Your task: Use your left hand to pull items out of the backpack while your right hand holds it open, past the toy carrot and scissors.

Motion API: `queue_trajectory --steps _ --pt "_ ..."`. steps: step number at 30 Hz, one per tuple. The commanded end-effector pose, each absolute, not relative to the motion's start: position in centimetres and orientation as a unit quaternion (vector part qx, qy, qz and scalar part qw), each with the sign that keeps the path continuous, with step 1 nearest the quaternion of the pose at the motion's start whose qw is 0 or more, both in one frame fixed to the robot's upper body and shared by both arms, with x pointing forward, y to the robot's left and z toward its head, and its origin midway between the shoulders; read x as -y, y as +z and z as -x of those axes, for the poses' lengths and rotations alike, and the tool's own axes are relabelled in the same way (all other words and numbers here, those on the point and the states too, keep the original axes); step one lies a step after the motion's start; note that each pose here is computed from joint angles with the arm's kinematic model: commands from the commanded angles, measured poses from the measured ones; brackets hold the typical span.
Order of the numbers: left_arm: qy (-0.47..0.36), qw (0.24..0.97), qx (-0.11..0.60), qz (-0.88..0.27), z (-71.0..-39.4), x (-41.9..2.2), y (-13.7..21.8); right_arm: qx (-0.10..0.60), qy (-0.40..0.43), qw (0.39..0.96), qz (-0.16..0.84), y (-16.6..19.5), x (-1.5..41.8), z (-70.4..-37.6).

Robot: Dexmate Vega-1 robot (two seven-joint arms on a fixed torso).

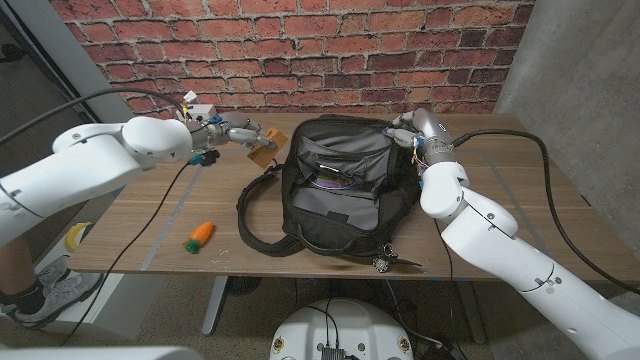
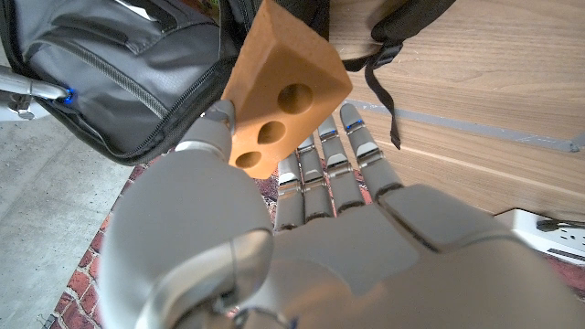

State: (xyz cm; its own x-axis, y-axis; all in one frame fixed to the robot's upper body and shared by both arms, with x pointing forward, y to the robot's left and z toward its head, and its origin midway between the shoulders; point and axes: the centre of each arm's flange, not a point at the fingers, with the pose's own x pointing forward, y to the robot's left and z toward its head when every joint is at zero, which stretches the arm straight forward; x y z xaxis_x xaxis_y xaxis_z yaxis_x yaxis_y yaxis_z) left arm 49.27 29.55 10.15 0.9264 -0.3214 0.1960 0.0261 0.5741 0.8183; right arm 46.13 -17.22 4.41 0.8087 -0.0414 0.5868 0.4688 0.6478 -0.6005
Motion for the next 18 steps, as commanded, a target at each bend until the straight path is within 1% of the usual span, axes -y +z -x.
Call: queue_trajectory --steps 1,7,18 --pt "-0.097 0.878 0.17 -0.436 -50.1 -29.2 10.1 0.252 -0.109 0.879 0.39 4.1 16.9 -45.2" --pt "-0.084 0.888 0.173 -0.417 -50.1 -29.7 9.4 0.248 -0.093 0.882 0.391 4.2 16.8 -44.9" --pt "-0.064 0.911 0.174 -0.369 -50.4 -30.7 6.8 0.239 -0.061 0.884 0.396 4.0 16.5 -43.9"
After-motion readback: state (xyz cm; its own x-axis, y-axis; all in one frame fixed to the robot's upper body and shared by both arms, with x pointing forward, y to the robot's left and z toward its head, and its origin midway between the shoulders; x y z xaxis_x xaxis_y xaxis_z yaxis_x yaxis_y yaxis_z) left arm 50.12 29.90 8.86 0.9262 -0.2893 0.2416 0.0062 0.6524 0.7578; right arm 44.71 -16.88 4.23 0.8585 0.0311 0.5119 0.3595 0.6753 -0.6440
